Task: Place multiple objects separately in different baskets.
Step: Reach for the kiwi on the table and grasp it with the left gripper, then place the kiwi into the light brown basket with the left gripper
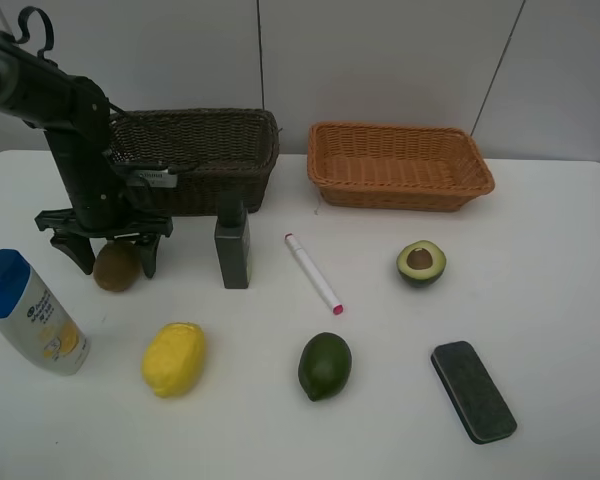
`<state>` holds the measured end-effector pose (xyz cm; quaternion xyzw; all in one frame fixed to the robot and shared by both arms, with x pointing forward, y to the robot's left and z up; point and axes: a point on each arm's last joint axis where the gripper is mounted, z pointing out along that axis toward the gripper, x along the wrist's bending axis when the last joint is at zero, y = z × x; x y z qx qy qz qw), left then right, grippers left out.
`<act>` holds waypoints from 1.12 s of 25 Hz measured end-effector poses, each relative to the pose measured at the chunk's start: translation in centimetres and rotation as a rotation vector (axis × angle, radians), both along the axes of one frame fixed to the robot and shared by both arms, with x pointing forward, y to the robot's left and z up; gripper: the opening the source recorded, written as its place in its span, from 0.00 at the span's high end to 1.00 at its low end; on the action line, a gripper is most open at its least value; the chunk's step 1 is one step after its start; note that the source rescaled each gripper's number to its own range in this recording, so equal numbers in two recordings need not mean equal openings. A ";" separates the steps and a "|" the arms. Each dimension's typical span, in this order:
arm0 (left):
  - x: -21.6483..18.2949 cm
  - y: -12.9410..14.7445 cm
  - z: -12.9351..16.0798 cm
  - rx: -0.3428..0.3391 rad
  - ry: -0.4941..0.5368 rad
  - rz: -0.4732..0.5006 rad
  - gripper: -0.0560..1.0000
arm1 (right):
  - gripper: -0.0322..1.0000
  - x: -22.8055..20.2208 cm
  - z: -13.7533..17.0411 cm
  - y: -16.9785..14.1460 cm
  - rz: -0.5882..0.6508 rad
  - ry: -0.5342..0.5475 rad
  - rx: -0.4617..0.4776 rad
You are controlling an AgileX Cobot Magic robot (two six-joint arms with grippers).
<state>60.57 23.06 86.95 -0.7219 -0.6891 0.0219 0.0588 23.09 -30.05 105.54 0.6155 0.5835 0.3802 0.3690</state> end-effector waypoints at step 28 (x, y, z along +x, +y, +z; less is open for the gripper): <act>-1.3 -0.5 12.7 -0.103 -0.230 -0.055 0.58 | 0.00 0.0 0.0 0.0 0.000 0.000 0.000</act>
